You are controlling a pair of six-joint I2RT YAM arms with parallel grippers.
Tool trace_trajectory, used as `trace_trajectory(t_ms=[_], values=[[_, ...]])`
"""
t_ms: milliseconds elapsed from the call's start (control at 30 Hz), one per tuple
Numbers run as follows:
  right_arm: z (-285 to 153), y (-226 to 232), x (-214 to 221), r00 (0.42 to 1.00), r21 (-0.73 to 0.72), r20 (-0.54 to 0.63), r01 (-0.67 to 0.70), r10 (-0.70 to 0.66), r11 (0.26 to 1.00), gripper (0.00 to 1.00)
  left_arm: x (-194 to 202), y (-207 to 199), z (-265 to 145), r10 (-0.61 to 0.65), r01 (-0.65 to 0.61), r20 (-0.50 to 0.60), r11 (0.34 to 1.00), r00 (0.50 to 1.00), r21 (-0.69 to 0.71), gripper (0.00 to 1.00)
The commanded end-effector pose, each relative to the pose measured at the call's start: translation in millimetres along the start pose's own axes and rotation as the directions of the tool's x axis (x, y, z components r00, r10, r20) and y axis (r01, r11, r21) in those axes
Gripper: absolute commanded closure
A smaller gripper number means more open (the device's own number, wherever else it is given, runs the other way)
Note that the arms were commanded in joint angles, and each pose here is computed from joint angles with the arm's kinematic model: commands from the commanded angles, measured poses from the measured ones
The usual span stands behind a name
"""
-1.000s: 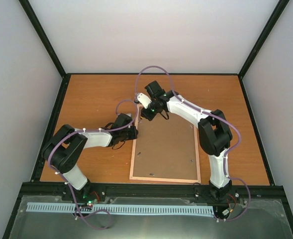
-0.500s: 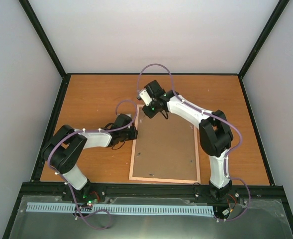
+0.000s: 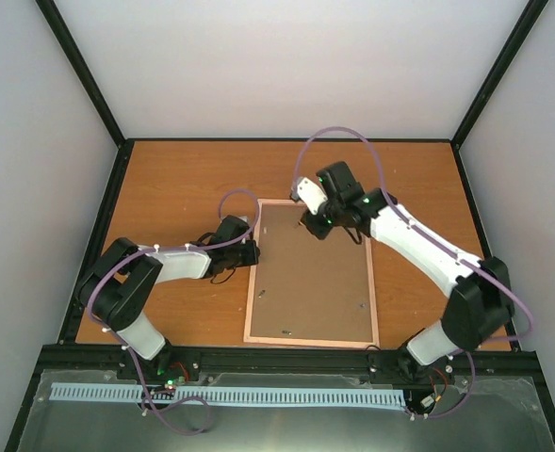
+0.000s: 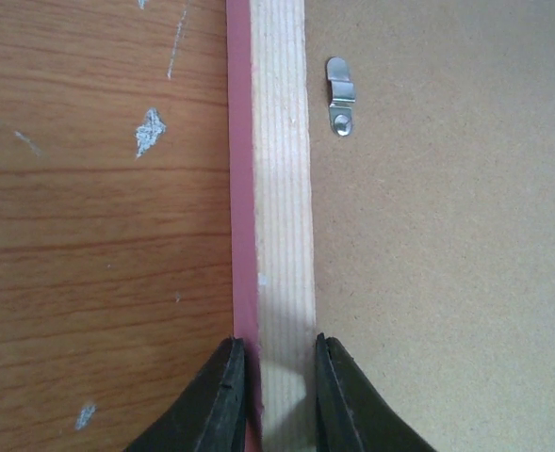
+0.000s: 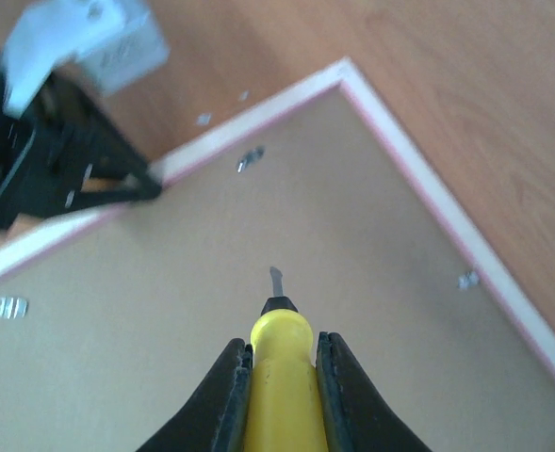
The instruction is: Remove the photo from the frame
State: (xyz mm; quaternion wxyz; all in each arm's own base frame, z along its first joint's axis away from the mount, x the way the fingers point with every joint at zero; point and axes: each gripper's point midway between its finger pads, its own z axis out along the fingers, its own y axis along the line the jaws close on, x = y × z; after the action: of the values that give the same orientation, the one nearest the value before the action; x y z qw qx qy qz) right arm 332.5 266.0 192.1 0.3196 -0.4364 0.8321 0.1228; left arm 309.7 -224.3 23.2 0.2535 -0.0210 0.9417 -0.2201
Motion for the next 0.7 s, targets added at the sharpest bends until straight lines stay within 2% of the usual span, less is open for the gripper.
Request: trace_trajectory(t_ms=[0,133,233,333,367,400,467,500,567,667], values=[[-20.9,17.9,37.2,0.993,-0.043,-0.015,0.119,-0.119,0.992,0.97,1.6,-3.0,-5.1,-0.007,0.007,-0.028,1.0,1.0,-0.013,0.99],[-47.4,45.3,63.3,0.967,-0.124,0.019,0.253,-0.252,0.96,0.97,-5.3,0.4,-6.0,-0.02,0.018,-0.03,0.999,0.999,-0.045,0.99],[-72.5,80.8,86.5,0.921,-0.263,0.077,0.388,-0.381,0.883,0.97,-11.2,2.4,-10.5,-0.032,0.03,-0.036,0.998,0.999,-0.056,0.99],[-89.3,108.0,112.8,0.893,-0.375,0.091,0.441,-0.44,0.816,0.97,-15.0,1.0,-16.7,-0.026,0.023,-0.05,0.998,0.998,-0.058,0.99],[-93.2,116.1,119.4,0.888,-0.41,0.098,0.447,-0.448,0.795,0.97,-14.5,2.0,-19.7,-0.024,0.02,-0.058,0.998,0.998,-0.067,0.96],[-96.7,124.0,125.7,0.883,-0.444,0.107,0.453,-0.457,0.773,0.97,-14.5,1.5,-22.2,-0.021,0.017,-0.064,0.998,0.998,-0.063,0.88],[-100.0,137.0,139.0,0.872,-0.5,0.105,0.463,-0.479,0.732,0.97,-15.8,-0.5,-25.9,-0.003,-0.001,-0.083,0.999,0.997,-0.051,0.54],[-100.3,141.0,145.6,0.866,-0.52,0.095,0.464,-0.491,0.718,0.97,-20.4,-1.8,-27.5,0.011,-0.015,-0.083,0.999,0.997,-0.051,0.45],[-100.4,147.9,159.9,0.852,-0.562,0.072,0.464,-0.518,0.685,0.97,-35.6,-4.0,-29.7,0.053,-0.058,-0.065,0.996,0.996,-0.069,0.35],[-100.5,157.1,181.2,0.826,-0.636,0.034,0.452,-0.562,0.625,0.97,-75.7,-18.1,-30.8,0.116,-0.115,0.005,0.99,0.993,-0.077,0.28]])
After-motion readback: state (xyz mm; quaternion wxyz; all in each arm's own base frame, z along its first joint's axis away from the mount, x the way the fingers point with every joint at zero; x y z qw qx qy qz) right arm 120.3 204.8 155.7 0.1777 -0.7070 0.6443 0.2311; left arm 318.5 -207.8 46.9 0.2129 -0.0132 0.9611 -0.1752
